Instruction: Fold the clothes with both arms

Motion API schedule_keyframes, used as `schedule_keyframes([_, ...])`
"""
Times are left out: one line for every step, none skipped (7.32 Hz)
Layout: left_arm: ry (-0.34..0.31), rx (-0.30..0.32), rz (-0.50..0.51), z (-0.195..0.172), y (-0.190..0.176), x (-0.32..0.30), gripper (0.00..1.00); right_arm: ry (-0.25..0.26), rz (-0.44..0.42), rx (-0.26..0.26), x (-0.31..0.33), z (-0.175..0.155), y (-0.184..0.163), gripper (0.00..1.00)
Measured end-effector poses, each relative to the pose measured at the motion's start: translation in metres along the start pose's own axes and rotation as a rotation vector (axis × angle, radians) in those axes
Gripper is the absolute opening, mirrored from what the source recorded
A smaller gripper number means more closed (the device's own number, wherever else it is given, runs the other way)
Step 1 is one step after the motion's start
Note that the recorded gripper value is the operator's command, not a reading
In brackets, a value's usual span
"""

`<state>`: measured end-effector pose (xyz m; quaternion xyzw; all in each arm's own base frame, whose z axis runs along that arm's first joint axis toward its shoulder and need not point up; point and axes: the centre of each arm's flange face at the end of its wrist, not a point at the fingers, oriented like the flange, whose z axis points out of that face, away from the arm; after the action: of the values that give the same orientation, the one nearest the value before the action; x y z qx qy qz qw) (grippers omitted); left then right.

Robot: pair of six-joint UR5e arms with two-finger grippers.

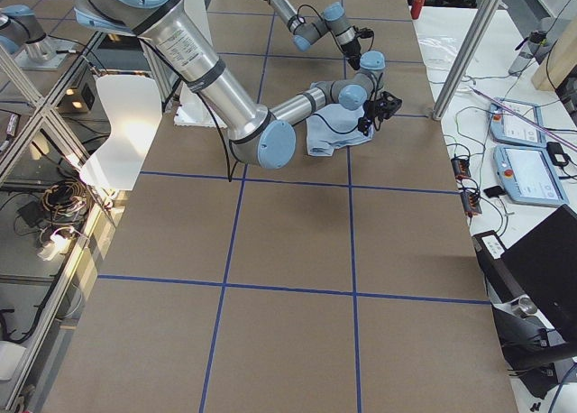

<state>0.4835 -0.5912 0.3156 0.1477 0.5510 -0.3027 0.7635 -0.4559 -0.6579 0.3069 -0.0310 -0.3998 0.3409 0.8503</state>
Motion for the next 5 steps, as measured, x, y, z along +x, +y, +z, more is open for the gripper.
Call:
schedule_keyframes([-0.002,-0.019,0.114,-0.012,-0.012,-0.014,0.72,0.016,-0.089,-0.001,0.031,0.0,-0.029,1.0])
schedule_keyframes([-0.008,-0.044,0.218,-0.026,-0.032,-0.03,1.0,0.029,-0.172,-0.019,0.064,-0.005,-0.065,1.0])
schedule_keyframes([-0.009,-0.065,0.295,-0.046,-0.053,-0.05,1.0,0.027,-0.249,-0.047,0.099,-0.018,-0.099,1.0])
schedule_keyframes([-0.014,-0.086,0.366,-0.073,-0.072,-0.075,1.0,0.016,-0.331,-0.069,0.136,-0.035,-0.126,1.0])
schedule_keyframes([-0.027,-0.114,0.453,-0.103,-0.085,-0.109,1.0,0.008,-0.413,-0.082,0.178,-0.05,-0.149,1.0])
